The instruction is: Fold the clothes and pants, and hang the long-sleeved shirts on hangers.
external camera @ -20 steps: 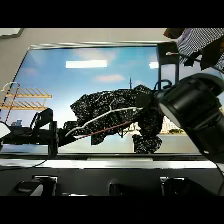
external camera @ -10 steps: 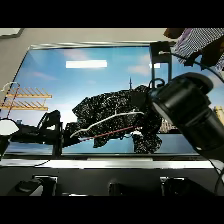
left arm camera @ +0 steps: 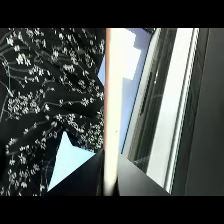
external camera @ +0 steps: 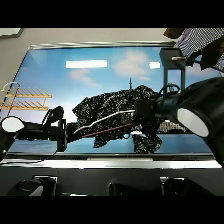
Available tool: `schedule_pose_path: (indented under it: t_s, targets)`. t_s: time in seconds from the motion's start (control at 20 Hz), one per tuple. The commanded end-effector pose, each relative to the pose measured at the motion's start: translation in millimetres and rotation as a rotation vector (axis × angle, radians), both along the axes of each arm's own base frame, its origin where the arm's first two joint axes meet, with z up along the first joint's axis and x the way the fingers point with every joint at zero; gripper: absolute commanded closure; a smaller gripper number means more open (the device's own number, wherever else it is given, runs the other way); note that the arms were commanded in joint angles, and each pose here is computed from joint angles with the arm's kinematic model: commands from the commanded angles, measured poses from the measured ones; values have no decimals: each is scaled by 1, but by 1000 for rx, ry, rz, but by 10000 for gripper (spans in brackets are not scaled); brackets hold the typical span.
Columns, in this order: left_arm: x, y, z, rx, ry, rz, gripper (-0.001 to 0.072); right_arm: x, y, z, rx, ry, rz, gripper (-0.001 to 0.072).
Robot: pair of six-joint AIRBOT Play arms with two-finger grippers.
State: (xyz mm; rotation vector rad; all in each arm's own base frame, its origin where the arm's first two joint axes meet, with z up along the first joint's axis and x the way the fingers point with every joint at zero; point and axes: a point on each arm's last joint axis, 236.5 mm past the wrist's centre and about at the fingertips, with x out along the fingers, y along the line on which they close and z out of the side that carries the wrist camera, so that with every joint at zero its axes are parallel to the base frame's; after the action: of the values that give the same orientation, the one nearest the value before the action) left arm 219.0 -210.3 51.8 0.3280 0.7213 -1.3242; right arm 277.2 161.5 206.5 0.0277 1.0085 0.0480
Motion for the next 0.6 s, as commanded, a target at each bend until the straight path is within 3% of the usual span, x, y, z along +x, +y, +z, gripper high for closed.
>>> schedule_pose_path:
  t_s: [0.0,0.55]
  targets:
    - [1,-15,-1,-4,-17,-6,678,5,15,0,65,-9,-12,681]
    - [23,-66,-11,-25,-60,102,678,8,39,-9,129,23,3,681]
